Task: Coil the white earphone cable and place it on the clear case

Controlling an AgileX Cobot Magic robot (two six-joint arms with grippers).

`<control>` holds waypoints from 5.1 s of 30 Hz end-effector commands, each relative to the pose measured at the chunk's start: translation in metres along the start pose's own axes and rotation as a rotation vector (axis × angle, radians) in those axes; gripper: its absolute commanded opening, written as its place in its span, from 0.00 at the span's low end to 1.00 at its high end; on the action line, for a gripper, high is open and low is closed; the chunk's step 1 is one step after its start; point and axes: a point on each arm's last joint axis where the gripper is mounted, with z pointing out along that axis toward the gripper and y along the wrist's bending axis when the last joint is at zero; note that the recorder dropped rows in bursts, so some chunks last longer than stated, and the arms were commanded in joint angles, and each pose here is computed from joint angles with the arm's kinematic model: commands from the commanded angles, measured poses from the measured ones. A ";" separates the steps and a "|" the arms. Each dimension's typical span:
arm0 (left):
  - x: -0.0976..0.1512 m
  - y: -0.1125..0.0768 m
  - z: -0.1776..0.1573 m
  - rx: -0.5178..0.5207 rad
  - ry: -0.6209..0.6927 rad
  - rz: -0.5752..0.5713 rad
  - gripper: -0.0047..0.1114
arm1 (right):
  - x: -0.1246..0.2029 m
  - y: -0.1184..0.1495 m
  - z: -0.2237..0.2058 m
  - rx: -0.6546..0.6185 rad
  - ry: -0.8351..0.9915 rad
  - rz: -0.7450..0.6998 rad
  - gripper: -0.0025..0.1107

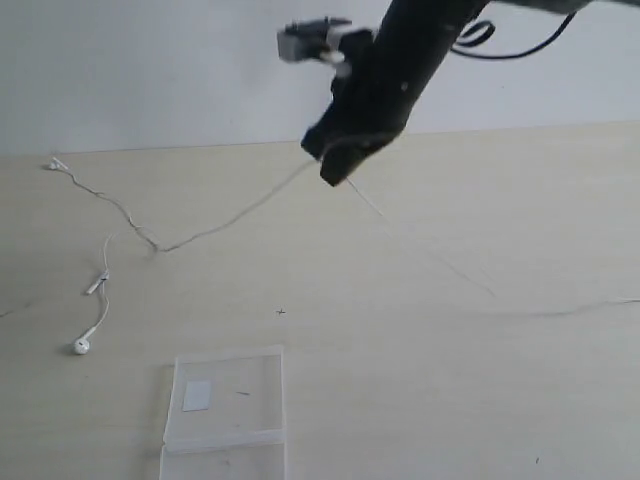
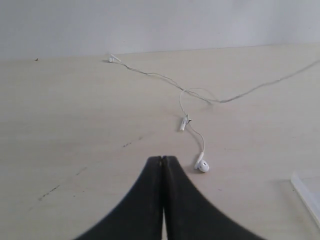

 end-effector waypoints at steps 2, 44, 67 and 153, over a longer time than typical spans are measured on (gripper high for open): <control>0.000 0.000 0.000 -0.002 -0.011 -0.009 0.04 | -0.011 0.038 -0.097 0.062 -0.286 -0.096 0.02; -0.035 -0.001 -0.007 -0.001 -0.407 0.056 0.04 | 0.016 0.111 -0.283 0.386 -0.966 -0.229 0.02; -0.046 -0.002 -0.013 0.027 -0.537 -0.018 0.04 | 0.016 0.116 -0.291 0.352 -0.956 -0.222 0.02; -0.116 -0.205 0.183 1.154 -0.035 0.100 0.58 | 0.013 0.140 -0.314 0.071 -0.983 -0.056 0.02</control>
